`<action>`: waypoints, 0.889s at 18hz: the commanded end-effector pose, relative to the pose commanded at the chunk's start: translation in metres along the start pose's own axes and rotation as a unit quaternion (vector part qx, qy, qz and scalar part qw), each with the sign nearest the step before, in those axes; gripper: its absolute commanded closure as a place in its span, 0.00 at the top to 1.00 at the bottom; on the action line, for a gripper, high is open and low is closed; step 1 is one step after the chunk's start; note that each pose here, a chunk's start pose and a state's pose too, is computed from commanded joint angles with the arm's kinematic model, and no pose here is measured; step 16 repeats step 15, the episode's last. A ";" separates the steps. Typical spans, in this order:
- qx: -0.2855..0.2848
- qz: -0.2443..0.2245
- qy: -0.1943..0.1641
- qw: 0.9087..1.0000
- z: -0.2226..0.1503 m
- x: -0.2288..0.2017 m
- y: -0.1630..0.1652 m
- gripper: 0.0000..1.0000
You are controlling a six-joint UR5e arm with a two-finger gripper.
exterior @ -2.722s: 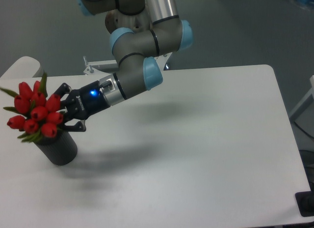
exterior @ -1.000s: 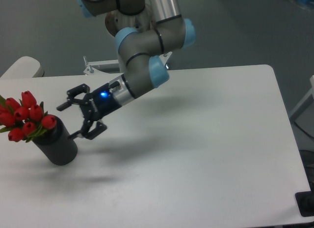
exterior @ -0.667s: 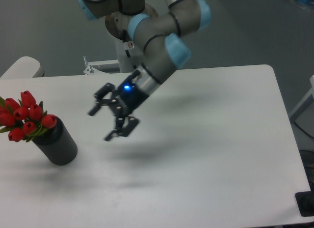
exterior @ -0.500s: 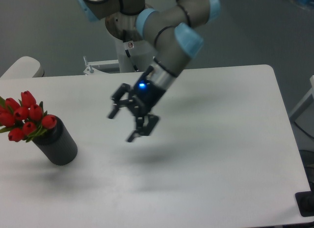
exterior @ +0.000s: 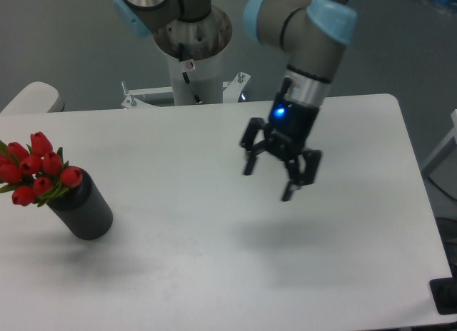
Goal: Insert the flowers into the vase
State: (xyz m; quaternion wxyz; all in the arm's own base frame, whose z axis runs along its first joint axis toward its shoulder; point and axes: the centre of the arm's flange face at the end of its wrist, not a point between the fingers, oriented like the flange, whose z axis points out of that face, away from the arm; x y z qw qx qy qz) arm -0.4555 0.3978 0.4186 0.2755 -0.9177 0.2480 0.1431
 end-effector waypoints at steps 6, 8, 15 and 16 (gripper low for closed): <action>-0.079 0.055 0.037 0.995 -0.013 -0.026 0.001 1.00; -0.095 0.067 0.052 0.992 -0.017 -0.031 0.000 1.00; -0.098 0.071 0.054 0.991 -0.016 -0.036 0.000 1.00; -0.098 0.071 0.054 0.991 -0.016 -0.036 0.000 1.00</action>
